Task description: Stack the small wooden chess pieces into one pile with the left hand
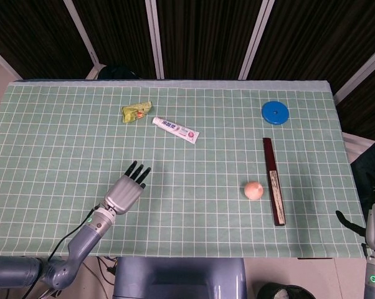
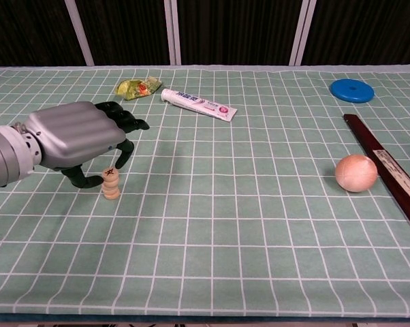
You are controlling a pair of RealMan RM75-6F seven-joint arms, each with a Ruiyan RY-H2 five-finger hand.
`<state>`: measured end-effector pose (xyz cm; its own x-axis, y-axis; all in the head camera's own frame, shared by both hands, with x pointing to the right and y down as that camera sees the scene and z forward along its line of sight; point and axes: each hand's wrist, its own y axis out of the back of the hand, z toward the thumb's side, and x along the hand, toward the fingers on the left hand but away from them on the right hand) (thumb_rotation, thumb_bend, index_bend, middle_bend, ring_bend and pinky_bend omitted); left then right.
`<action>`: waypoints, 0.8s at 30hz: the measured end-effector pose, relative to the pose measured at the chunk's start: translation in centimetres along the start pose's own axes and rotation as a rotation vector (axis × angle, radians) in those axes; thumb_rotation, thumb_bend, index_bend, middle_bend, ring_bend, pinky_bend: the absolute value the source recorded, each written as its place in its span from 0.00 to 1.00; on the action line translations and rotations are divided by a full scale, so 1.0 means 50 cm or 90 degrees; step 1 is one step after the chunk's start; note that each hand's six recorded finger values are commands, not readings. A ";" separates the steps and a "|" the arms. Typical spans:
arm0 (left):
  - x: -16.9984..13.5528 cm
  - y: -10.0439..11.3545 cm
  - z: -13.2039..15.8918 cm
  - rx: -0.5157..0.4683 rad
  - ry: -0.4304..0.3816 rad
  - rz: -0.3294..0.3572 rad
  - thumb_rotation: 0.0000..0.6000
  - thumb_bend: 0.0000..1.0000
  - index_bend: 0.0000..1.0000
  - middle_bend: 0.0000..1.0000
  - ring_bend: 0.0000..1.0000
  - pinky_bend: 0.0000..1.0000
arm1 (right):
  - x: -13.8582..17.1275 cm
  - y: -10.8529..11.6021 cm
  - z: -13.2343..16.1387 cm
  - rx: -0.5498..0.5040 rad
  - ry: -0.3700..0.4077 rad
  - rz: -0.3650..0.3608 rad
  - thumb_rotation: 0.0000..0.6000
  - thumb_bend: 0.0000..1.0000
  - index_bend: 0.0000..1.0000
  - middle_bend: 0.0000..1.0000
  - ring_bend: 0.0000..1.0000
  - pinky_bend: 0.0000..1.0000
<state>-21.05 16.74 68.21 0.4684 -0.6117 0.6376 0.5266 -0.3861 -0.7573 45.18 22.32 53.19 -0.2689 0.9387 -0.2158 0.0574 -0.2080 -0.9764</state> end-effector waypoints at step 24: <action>-0.104 0.074 -0.115 -0.113 0.107 0.122 1.00 0.22 0.24 0.00 0.00 0.00 | 0.002 0.001 0.009 0.007 0.022 -0.006 1.00 0.23 0.09 0.01 0.00 0.00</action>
<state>-25.61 14.53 61.26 0.4150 -0.7851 0.4598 0.3017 -0.3580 -0.8836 44.75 22.27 53.11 -0.2356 0.9495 -0.2072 0.0438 -0.2026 -0.9783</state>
